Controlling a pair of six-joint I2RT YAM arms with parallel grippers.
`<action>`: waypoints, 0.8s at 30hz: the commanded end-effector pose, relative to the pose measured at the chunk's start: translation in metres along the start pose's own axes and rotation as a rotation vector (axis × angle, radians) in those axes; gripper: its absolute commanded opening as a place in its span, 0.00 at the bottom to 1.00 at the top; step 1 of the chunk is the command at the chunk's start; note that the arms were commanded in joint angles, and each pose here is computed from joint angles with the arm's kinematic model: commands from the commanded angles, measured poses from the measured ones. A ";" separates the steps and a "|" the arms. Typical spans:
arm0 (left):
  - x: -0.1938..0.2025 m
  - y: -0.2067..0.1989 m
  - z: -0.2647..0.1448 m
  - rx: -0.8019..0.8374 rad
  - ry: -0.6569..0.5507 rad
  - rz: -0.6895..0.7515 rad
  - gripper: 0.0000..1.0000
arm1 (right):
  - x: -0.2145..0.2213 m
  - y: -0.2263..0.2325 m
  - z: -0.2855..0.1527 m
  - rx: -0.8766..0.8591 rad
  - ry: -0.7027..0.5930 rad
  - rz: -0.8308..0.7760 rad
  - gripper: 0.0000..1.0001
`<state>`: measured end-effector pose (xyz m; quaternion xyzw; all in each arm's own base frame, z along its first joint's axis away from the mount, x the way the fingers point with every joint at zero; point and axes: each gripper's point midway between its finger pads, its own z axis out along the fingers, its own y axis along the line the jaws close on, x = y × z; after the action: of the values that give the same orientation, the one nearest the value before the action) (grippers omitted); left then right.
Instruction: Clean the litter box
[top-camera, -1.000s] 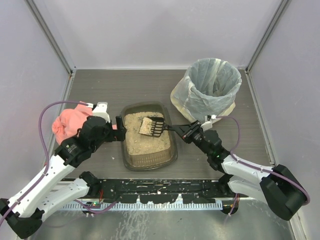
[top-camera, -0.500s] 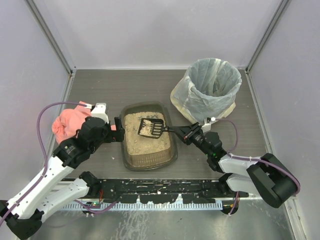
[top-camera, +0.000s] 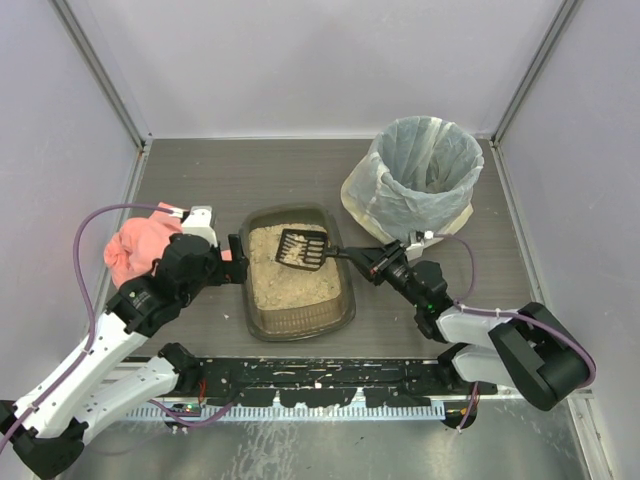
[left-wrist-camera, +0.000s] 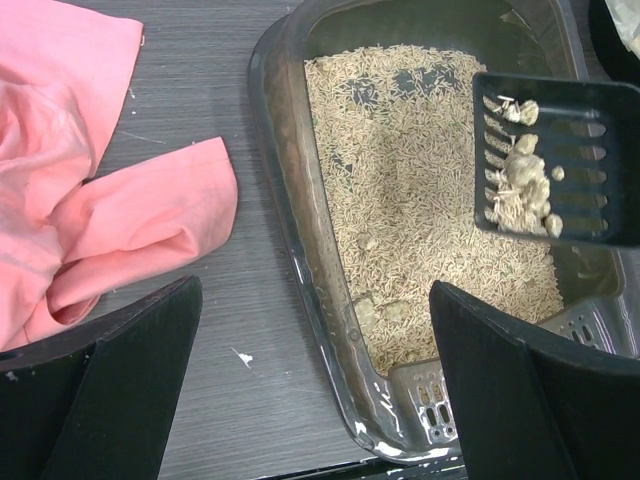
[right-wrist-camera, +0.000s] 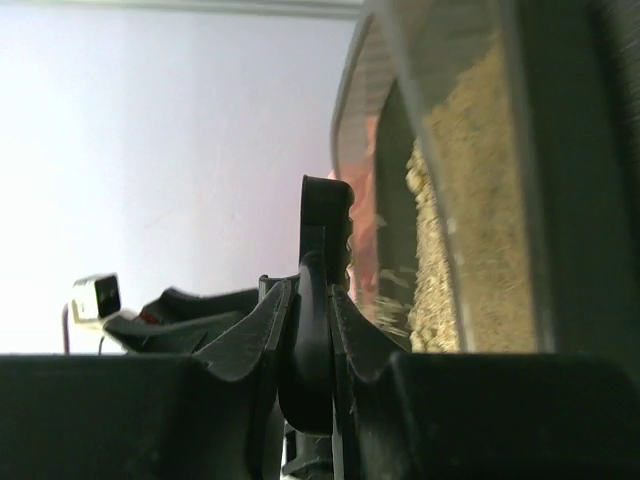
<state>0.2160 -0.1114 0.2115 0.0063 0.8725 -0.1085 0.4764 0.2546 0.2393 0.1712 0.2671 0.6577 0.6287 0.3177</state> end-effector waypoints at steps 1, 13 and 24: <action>-0.018 -0.005 -0.006 0.019 -0.049 -0.016 0.98 | 0.007 0.031 0.008 -0.075 0.035 -0.058 0.01; -0.012 -0.010 0.000 0.033 -0.024 -0.023 0.98 | -0.011 0.018 -0.002 -0.049 -0.039 -0.034 0.01; -0.006 -0.010 0.008 0.025 -0.019 -0.023 0.98 | 0.008 0.034 0.007 -0.099 0.049 -0.061 0.01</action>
<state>0.2177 -0.1167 0.2026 0.0122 0.8814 -0.1063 0.4601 0.2551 0.2358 0.1609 0.2685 0.6764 0.6078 0.3177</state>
